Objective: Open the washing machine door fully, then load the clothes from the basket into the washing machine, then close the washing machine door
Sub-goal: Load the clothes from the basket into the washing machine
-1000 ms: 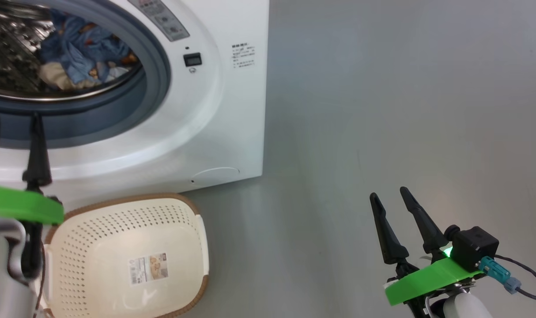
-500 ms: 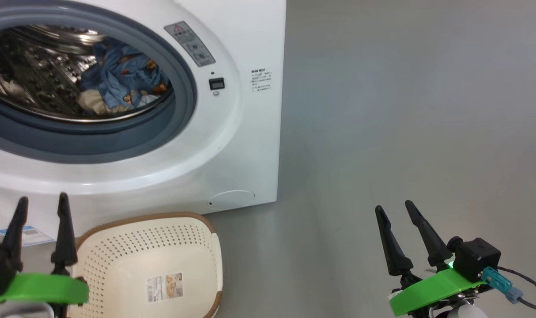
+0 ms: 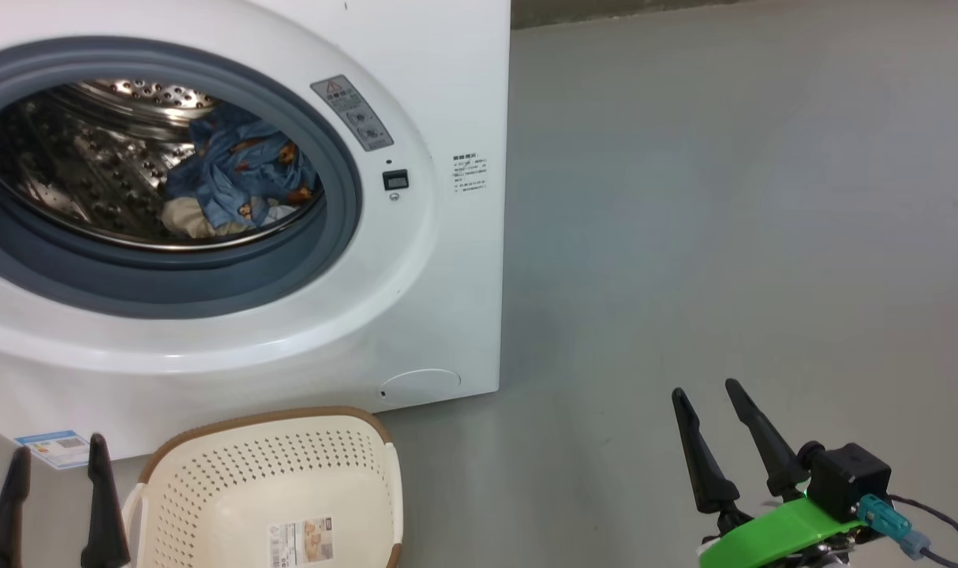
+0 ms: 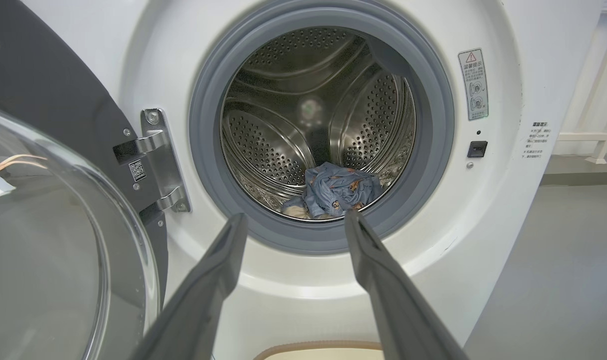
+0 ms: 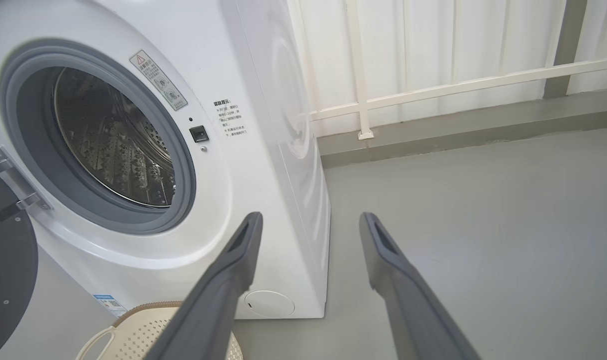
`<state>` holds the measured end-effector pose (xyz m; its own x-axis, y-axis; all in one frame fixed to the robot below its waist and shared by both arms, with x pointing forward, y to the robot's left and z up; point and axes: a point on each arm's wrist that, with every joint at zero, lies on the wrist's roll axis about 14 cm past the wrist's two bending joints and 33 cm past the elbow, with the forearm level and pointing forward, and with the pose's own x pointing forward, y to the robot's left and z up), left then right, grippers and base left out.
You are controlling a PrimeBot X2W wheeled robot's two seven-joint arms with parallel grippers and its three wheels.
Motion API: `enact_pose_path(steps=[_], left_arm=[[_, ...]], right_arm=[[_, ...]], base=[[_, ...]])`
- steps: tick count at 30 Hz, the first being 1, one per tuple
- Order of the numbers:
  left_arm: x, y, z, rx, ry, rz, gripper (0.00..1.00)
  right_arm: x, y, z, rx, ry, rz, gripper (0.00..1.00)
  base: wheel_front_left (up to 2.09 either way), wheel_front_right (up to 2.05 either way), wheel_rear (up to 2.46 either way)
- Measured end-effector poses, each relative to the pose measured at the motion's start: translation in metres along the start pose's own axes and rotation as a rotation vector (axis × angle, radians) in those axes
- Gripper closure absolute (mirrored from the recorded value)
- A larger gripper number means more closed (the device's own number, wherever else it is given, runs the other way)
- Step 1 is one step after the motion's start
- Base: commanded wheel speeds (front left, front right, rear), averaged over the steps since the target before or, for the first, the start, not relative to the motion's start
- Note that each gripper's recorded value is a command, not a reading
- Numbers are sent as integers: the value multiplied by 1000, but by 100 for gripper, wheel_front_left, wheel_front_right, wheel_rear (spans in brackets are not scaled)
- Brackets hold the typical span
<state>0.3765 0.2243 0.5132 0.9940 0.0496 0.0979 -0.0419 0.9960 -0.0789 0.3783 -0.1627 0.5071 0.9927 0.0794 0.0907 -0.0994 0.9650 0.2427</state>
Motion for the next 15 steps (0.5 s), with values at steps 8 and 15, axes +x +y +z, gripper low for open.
enact_pose_path(steps=[8, 15], left_arm=[[-24, 2, -11, -11, 37, 31, 0], [-35, -1, -17, -7, 61, 23, 0]], right_arm=[[-7, 2, 3, -29, -6, 8, 0], [-8, 7, 7, -43, -16, 22, 0]], base=[[0, 0, 0], [0, 0, 0]])
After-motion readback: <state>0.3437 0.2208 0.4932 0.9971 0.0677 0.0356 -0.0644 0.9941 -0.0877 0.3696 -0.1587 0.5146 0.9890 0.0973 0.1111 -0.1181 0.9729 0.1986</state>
